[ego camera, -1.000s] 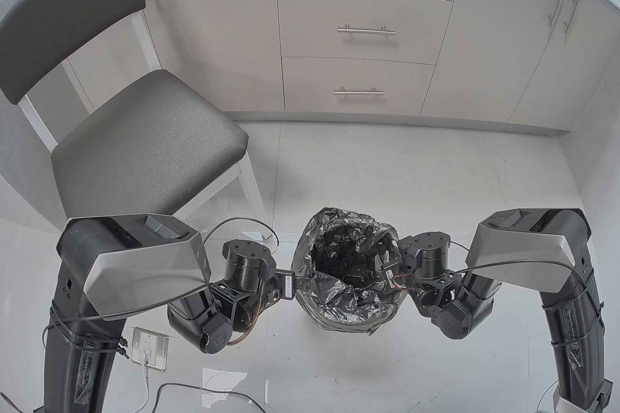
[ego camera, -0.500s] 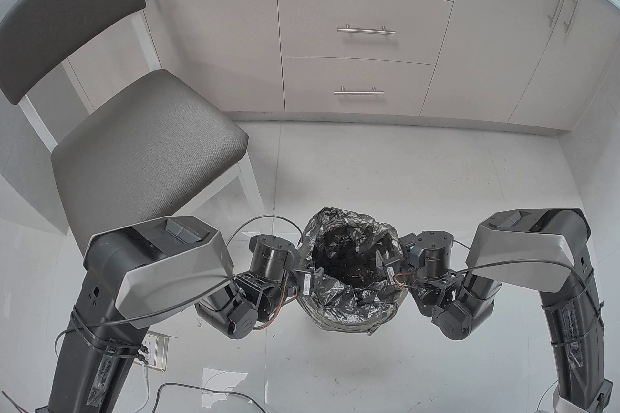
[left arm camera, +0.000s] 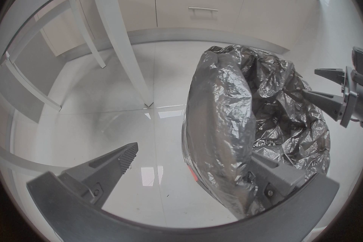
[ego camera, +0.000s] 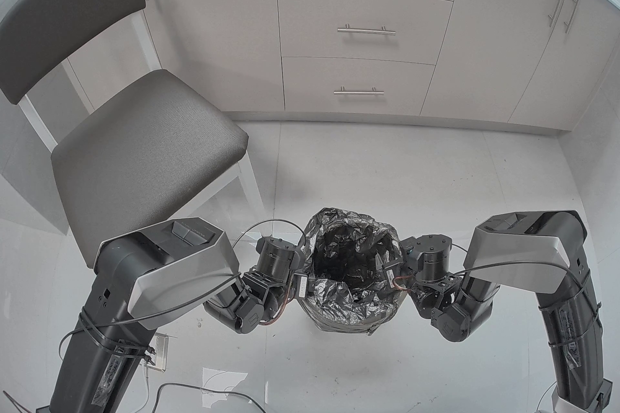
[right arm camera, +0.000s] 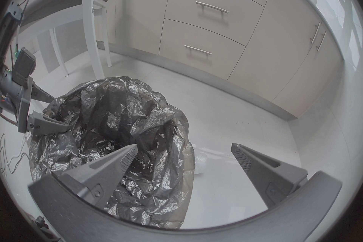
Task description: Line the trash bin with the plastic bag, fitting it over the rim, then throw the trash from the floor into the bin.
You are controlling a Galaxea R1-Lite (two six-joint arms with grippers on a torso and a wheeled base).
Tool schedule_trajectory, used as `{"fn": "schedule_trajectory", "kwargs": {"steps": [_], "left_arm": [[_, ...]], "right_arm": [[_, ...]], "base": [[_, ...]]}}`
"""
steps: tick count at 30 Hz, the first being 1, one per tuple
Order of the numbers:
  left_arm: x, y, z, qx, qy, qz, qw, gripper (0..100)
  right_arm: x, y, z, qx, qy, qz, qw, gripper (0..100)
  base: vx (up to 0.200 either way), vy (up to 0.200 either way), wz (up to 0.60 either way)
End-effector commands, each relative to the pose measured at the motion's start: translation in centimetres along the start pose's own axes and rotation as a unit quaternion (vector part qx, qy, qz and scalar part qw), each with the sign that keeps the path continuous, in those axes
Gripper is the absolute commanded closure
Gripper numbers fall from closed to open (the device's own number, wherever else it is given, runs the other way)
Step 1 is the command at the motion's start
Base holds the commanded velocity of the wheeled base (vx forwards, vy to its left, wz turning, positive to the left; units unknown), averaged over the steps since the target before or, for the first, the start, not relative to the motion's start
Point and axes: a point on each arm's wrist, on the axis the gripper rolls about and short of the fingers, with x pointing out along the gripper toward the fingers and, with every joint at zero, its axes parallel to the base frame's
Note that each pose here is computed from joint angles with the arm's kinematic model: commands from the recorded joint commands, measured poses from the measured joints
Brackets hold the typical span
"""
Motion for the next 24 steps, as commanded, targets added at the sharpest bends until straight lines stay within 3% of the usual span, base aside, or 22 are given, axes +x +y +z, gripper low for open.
{"fn": "schedule_trajectory", "kwargs": {"steps": [1,12,16,18,19,20,24], "left_arm": [[0.0,-0.2,0.5,-0.002,-0.007,0.002,1.0,0],[-0.3,-0.3,0.7,-0.007,-0.013,0.017,0.9997,0],[-2.0,-1.3,1.8,-0.04,-0.026,0.0,0.9988,0],[-5.5,-2.5,3.6,-0.089,-0.038,-0.038,0.9946,0],[-5.5,-2.5,3.6,-0.089,-0.038,-0.038,0.9946,0],[-8.6,-2.9,5.2,-0.114,-0.044,-0.09,0.9884,0],[-14.0,-2.9,7.8,-0.14,-0.065,-0.155,0.9758,0]], "right_arm": [[0.0,0.0,-0.2,0.0,0.003,-0.001,1.0,0],[-0.1,-0.2,-0.4,0.008,0.004,-0.003,1.0,0],[-0.2,-0.3,-0.1,0.019,-0.009,-0.004,0.9998,0],[-0.6,-0.3,0.8,0.058,-0.034,-0.004,0.9977,0],[-0.6,-0.3,0.8,0.058,-0.034,-0.004,0.9977,0],[-1.1,-0.6,1.7,0.071,-0.044,-0.004,0.9965,0],[-2.1,-1.3,2.7,0.077,-0.05,-0.005,0.9958,0]], "base": [[0.0,0.0,0.0],[0.0,0.0,0.0],[0.0,0.0,0.0],[0.0,0.0,0.0],[0.0,0.0,0.0],[0.0,0.0,0.0],[0.0,0.0,0.0]]}}
